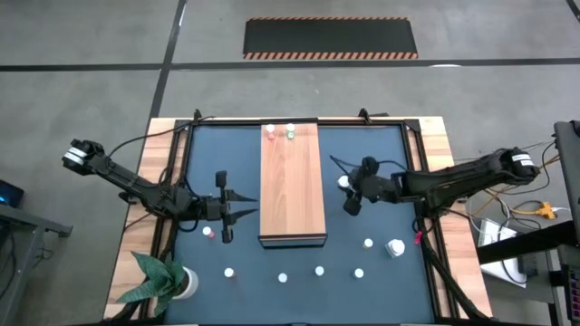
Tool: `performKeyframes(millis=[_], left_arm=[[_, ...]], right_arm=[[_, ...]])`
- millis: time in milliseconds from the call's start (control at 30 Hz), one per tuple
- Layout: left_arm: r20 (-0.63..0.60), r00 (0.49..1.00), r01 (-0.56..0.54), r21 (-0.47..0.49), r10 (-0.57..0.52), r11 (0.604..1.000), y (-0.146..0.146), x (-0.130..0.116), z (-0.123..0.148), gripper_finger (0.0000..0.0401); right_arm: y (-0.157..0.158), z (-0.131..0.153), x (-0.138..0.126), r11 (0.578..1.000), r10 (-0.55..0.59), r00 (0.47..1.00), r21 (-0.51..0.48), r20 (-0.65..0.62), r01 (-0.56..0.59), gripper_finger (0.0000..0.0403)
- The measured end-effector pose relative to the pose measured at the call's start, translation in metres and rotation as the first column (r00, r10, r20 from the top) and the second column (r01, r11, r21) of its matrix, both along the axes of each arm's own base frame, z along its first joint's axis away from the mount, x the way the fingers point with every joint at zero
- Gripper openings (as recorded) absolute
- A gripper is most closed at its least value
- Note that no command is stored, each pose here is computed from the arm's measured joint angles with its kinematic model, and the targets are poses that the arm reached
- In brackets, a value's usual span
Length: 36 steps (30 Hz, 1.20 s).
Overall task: Pick and place medicine bottles onto shelf by color
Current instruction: Put the white medicine bottle on the shelf
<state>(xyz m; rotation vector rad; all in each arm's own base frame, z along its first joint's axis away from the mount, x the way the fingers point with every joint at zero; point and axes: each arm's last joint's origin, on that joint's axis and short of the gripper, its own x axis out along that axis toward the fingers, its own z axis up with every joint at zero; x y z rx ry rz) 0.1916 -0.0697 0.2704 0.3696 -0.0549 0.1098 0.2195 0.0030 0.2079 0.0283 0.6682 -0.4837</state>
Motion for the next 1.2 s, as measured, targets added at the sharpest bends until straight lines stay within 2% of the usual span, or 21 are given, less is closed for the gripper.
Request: performKeyframes(millis=[100,233,333,433,633,800,900,1200], left_arm=[[-0.005,0.998,-0.065,0.026,0.065,0.998,0.002,0.000,0.000,0.0088],[-0.012,0.989,-0.146,0.090,0.148,0.985,0.004,-0.001,0.000,0.0088],[-0.012,0.983,-0.179,0.130,0.182,0.975,0.005,-0.002,0.001,0.0088],[-0.011,0.982,-0.186,0.138,0.189,0.973,0.006,-0.002,0.002,0.0088],[-0.016,0.982,-0.186,0.155,0.190,0.970,0.006,-0.002,0.001,0.0088],[-0.021,0.982,-0.185,0.157,0.190,0.970,0.006,-0.002,0.001,0.0088],[-0.023,0.982,-0.184,0.148,0.189,0.972,0.006,-0.002,0.000,0.0088],[-0.038,0.982,-0.176,0.145,0.183,0.974,0.004,-0.002,-0.001,0.0088]], right_arm=[[0.000,0.032,0.003,0.999,-0.047,0.999,0.012,0.005,0.047,0.0177],[0.000,0.071,0.014,0.996,-0.082,0.987,0.055,0.136,0.075,0.0177],[0.001,0.092,0.027,0.994,-0.095,0.969,0.081,0.230,0.078,0.0177],[0.002,0.104,0.044,0.993,-0.097,0.960,0.089,0.264,0.076,0.0177],[0.006,0.108,0.091,0.991,-0.118,0.961,0.094,0.251,0.097,0.0178],[0.006,0.104,0.130,0.978,-0.210,0.945,0.040,0.252,0.207,0.0178],[0.006,0.104,0.150,0.972,-0.233,0.937,0.033,0.259,0.232,0.0178],[0.007,0.094,0.185,0.955,-0.286,0.922,0.003,0.261,0.296,0.0178]])
